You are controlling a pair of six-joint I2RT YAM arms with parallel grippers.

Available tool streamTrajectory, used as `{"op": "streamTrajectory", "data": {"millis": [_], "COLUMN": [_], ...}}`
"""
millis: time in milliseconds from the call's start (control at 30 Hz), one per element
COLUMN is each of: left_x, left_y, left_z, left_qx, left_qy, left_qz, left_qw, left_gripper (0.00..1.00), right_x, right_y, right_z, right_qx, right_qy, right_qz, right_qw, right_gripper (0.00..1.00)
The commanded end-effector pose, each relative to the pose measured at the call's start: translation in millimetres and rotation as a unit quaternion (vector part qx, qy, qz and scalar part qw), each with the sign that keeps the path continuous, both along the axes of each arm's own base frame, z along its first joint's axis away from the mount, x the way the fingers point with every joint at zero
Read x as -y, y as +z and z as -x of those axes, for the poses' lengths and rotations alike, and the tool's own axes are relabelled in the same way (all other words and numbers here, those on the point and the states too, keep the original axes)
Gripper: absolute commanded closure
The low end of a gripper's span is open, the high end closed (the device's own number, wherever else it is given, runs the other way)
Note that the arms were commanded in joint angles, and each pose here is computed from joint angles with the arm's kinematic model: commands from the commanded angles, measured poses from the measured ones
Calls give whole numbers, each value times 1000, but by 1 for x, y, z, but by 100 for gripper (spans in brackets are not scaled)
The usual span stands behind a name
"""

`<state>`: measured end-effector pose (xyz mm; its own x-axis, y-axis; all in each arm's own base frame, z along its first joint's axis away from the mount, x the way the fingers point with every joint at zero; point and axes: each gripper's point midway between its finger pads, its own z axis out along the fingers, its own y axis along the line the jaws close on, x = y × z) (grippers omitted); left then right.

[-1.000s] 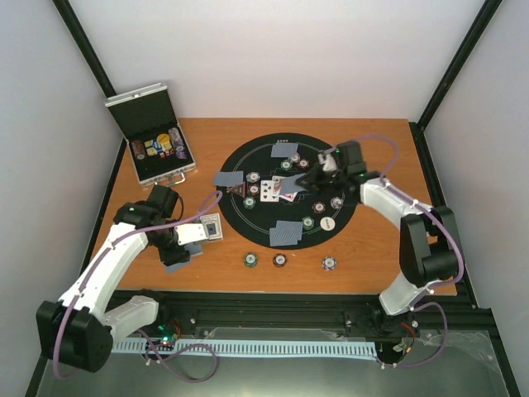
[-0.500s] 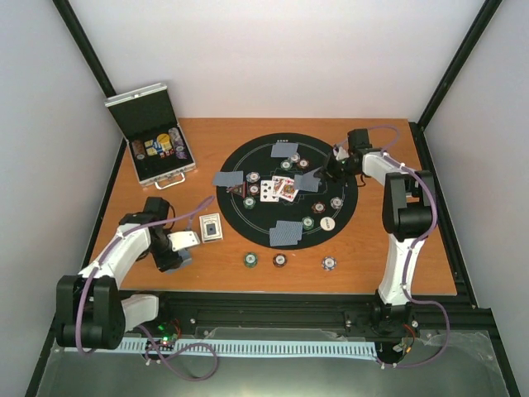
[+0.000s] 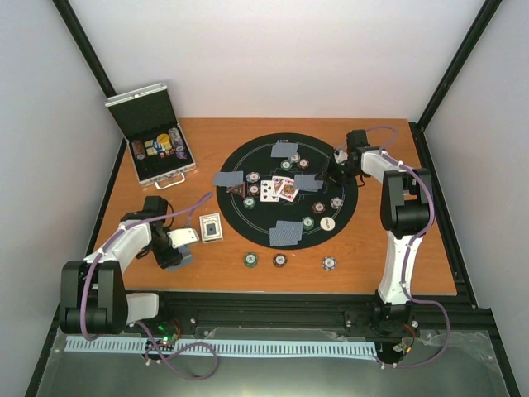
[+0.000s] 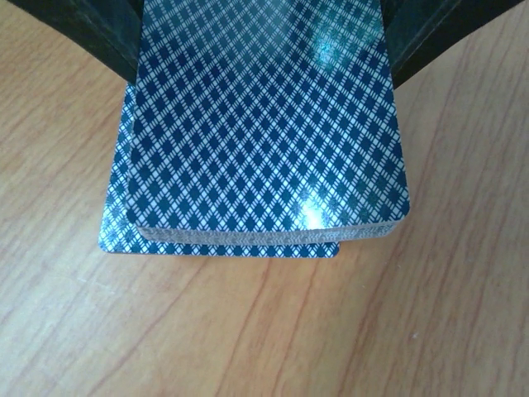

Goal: Distribute texas hold em gaming equipment

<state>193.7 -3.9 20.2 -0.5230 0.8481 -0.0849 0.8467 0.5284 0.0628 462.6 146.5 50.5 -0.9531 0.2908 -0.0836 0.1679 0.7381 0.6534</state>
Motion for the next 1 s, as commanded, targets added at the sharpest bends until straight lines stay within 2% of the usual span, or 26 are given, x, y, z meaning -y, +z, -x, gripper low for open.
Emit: {"op": "streamTrajectory", "data": {"millis": [0,133,267,467,667,767,867,967], "left_x": [-1,2,6,10,19,30,35,41], "left_y": [-6,-1,8,22,54,80,109,138], "left_z": [1,4,12,20,4,-19,-61,-101], "left_qx": [-4,-5,-5,-7,8,40,109,175], "left_qy": [-8,-9,-19,-33,-31,-11,62,139], "left_qz": [-1,8,18,27,57,90,124,175], "left_qw": [1000,1000,1000,999,998,995,984,959], "left_gripper": [50,41,26,1,0,0,0,0], "right_x": [12,17,22,25,32,37,50,84], "right_y": [2,17,41,76,106,118,134,154], "right_z": [0,0,-1,5,17,27,37,49], "right_qx": [-4,5,23,47,76,99,153,218], "right_qy": [-7,-9,-9,-14,-18,-19,-37,-101], "right_qz": [36,51,67,71,87,101,129,201], "right_qw": [999,999,997,996,993,990,979,950], "right_gripper": [69,62,44,34,13,1,0,0]}}
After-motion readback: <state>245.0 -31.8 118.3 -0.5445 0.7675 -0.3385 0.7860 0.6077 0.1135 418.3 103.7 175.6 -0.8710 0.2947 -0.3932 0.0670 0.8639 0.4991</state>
